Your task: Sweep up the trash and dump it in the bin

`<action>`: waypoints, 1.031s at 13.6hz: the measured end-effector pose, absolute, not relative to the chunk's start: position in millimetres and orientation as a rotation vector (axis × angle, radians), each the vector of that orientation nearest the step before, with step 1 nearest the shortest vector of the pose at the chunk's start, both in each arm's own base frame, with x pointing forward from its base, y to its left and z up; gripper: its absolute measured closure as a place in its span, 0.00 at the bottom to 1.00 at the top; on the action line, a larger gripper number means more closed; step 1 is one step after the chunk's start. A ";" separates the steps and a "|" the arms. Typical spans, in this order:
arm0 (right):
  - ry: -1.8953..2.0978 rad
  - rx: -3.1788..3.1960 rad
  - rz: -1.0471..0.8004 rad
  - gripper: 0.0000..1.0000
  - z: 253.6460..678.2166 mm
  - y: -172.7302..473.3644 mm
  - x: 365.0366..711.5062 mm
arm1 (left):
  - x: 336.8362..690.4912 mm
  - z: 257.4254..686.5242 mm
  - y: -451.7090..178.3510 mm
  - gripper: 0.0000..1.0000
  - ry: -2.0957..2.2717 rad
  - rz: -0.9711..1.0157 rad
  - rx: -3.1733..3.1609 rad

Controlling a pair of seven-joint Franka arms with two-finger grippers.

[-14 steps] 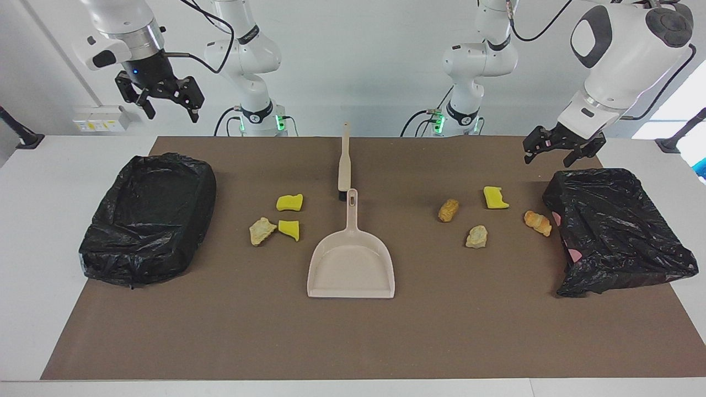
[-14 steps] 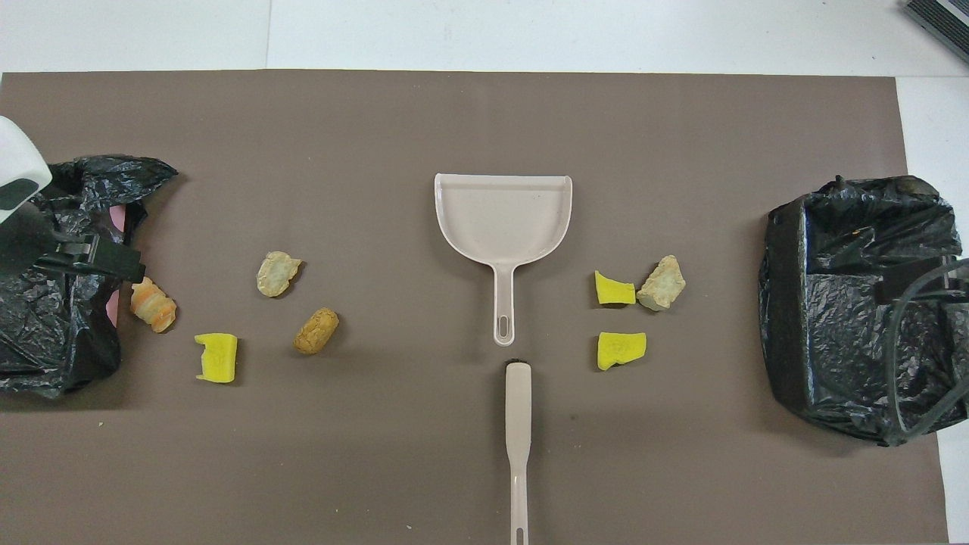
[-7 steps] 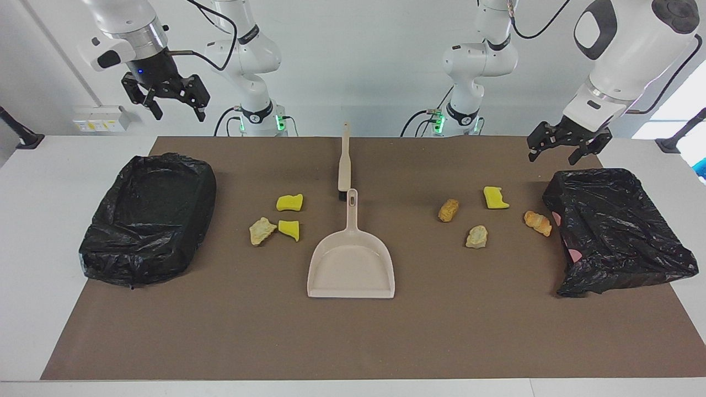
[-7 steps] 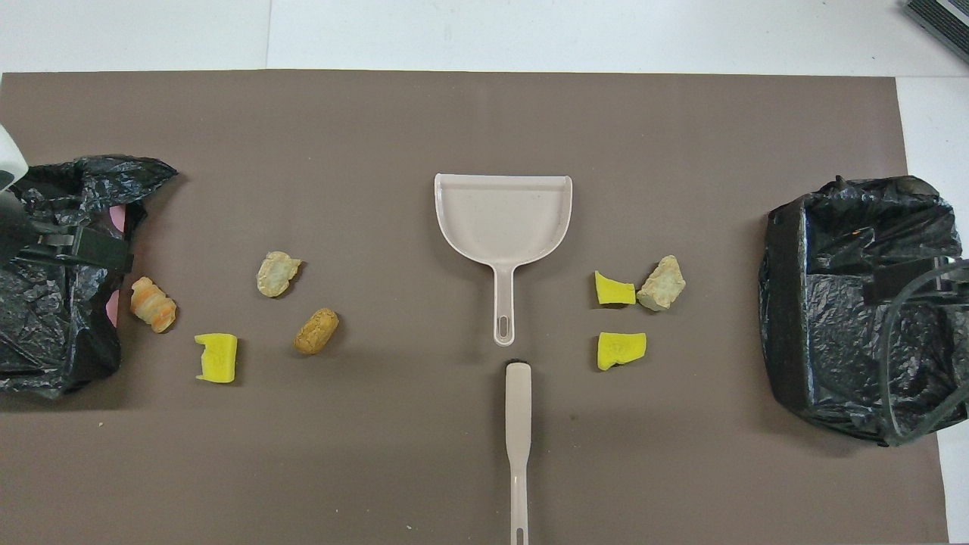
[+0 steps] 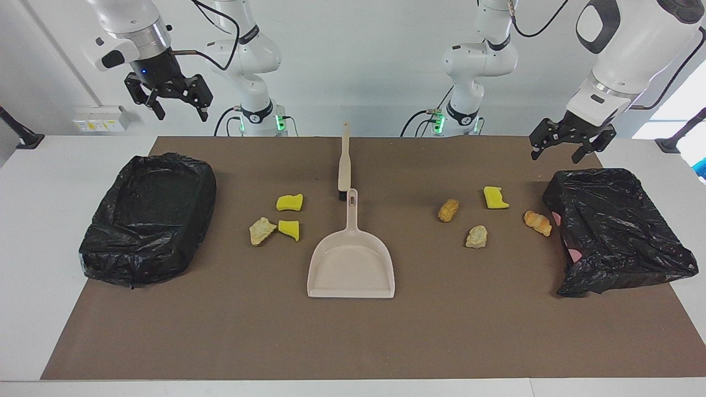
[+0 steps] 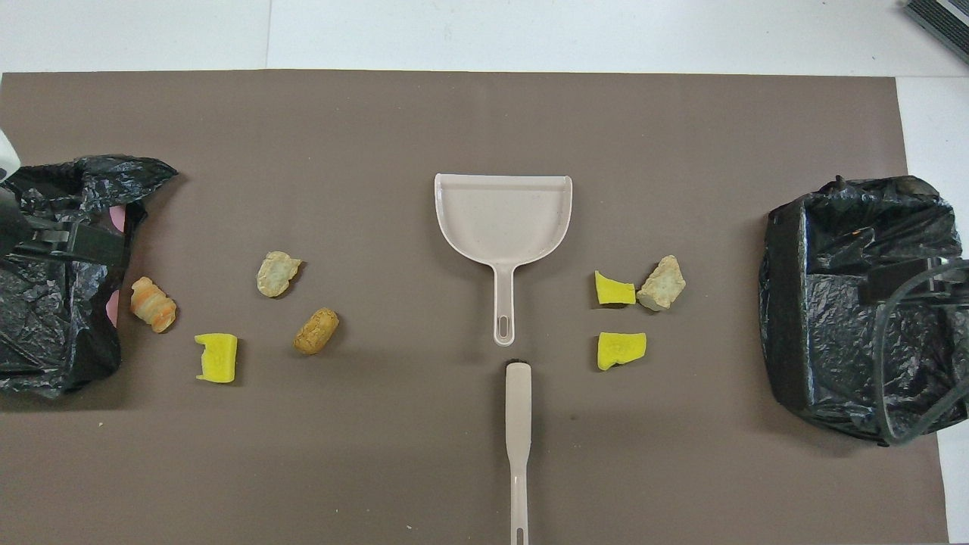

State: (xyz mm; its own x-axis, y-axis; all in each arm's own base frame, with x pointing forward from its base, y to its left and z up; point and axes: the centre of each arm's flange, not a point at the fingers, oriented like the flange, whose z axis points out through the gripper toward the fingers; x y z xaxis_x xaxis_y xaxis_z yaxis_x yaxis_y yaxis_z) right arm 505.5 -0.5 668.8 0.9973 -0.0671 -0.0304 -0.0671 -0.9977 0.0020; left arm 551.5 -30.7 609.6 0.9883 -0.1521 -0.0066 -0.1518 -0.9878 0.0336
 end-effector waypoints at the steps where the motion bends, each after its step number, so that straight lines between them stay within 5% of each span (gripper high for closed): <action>1: -0.105 3.138 -0.049 0.00 668.4 -0.5 505.4 | 551.4 609.5 -32.1 0.00 -0.241 -0.015 3.099; 8: -0.106 3.138 -0.065 0.00 664.4 -1.0 501.7 | 549.1 597.6 -55.2 0.00 -0.313 -0.037 3.092; 14: -0.103 3.134 0.003 0.00 631.3 21.2 536.6 | 515.5 522.4 -161.4 0.00 -0.544 -0.068 3.066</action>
State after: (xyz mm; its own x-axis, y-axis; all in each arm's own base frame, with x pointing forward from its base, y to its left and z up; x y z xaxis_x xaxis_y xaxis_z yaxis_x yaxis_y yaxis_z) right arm 536.6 21.2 631.3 0.9978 -0.0657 0.0019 -0.0657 -0.9978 0.0058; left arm 515.5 -161.4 522.4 0.9380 -0.3446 -0.0383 -0.3435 -0.9385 0.0341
